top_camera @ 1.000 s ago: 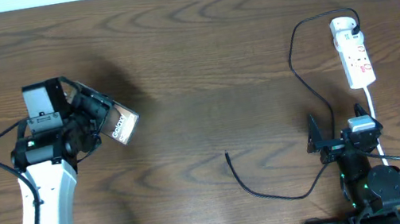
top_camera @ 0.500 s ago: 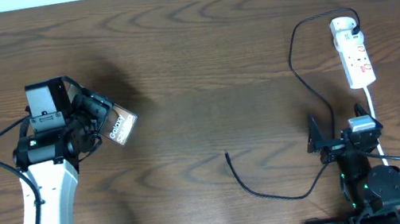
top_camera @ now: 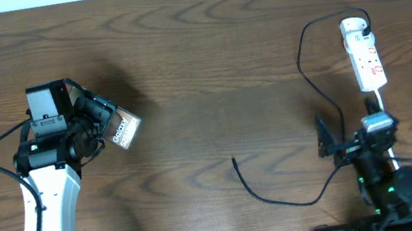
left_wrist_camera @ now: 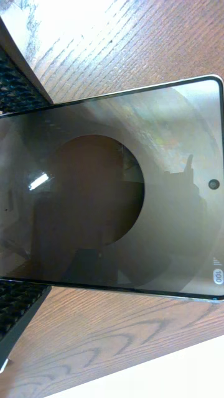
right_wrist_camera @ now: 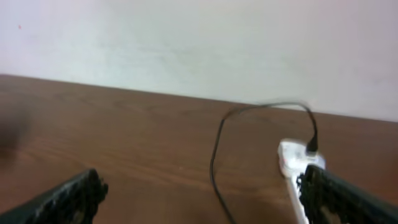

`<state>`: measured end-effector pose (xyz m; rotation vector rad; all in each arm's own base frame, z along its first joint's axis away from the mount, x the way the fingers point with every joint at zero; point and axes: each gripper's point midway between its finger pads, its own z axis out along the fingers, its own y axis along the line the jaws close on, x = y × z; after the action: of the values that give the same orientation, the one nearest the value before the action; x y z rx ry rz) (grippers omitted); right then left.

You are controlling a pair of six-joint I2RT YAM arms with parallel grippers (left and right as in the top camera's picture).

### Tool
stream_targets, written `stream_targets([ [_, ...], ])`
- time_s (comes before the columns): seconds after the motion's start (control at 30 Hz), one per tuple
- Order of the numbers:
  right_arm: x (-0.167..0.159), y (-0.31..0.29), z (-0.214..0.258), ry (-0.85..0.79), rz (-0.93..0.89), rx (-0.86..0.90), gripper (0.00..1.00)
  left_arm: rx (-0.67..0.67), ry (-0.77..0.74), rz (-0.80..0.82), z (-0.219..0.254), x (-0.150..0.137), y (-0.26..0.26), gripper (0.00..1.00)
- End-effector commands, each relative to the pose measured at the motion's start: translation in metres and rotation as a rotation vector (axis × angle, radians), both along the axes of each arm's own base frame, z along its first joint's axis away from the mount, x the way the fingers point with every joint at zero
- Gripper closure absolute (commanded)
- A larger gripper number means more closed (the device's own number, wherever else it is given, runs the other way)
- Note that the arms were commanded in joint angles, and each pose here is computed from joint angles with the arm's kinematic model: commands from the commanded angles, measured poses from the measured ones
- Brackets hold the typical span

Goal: Plug charger to phone and switch on socket
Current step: 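Move the right gripper toward the phone held by the left gripper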

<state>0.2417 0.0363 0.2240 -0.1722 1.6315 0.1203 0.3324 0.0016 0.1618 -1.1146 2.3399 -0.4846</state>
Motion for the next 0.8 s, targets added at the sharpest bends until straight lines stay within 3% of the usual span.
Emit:
stream_targets([
  [0.0,0.006,0.019,0.047,0.023,0.108,-0.018,0.01,0.015,-0.04,0.004,0.014,0.008,0.002,0.93],
  [0.13,0.035,0.061,0.069,0.239,0.341,0.105,0.01,0.013,-0.038,0.005,0.014,0.008,0.002,0.93],
  [0.27,0.062,0.118,0.082,0.474,0.709,0.3,0.01,0.0,-0.028,0.019,0.012,0.006,0.002,0.93],
  [0.47,0.092,0.176,0.086,0.616,1.307,0.528,0.01,-0.018,-0.018,0.036,0.011,0.005,0.001,0.93],
  [0.63,0.133,0.213,0.024,0.918,1.274,0.724,0.01,-0.07,0.006,0.107,0.009,0.002,0.0,0.93],
  [0.77,0.137,0.245,-0.016,1.042,1.291,0.77,0.01,-0.149,0.048,0.222,0.004,-0.002,0.0,0.93],
])
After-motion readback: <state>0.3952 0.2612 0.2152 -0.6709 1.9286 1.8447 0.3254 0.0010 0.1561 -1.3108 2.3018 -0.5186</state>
